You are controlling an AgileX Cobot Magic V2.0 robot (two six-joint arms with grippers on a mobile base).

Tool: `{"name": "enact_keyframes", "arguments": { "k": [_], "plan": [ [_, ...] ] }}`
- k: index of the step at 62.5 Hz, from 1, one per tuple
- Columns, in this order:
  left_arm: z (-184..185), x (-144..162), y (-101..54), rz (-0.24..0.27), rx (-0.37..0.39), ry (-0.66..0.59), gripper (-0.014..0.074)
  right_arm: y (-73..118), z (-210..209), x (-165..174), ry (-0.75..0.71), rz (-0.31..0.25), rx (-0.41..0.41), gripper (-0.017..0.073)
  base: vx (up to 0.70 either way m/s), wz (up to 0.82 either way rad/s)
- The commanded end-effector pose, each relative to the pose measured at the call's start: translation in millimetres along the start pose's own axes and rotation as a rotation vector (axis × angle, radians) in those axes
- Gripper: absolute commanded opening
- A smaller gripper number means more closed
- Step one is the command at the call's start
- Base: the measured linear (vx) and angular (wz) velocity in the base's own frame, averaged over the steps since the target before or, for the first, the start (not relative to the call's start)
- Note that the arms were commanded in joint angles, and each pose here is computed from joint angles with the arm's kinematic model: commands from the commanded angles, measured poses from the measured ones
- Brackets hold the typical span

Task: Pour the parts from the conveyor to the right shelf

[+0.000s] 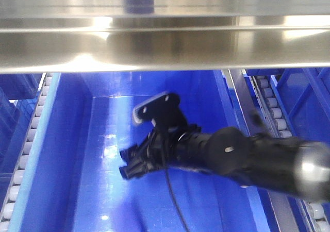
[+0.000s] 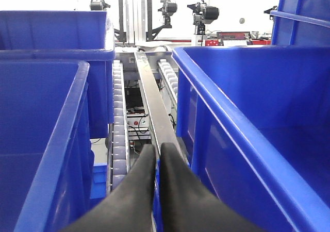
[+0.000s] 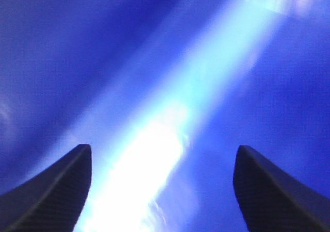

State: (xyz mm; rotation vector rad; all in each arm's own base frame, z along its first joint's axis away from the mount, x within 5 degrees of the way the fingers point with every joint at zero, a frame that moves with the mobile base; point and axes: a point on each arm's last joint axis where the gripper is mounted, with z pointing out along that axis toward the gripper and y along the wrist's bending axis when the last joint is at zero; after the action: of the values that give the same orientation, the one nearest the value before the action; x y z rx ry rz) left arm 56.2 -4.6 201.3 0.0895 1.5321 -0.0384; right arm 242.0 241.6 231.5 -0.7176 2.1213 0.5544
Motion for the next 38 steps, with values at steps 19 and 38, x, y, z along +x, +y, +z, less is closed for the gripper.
{"name": "enact_keyframes", "arguments": {
  "k": [19,38],
  "plan": [
    [0,3,-0.3,-0.009,0.002,-0.053,-0.0006,-14.2,-73,-28,-0.328,0.005,0.180,0.0549,0.00,0.00],
    [0,3,-0.3,-0.009,0.002,-0.053,-0.0006,-58.7,-118,-10,-0.297,0.118,0.220,0.0547,0.00,0.00]
  ]
}}
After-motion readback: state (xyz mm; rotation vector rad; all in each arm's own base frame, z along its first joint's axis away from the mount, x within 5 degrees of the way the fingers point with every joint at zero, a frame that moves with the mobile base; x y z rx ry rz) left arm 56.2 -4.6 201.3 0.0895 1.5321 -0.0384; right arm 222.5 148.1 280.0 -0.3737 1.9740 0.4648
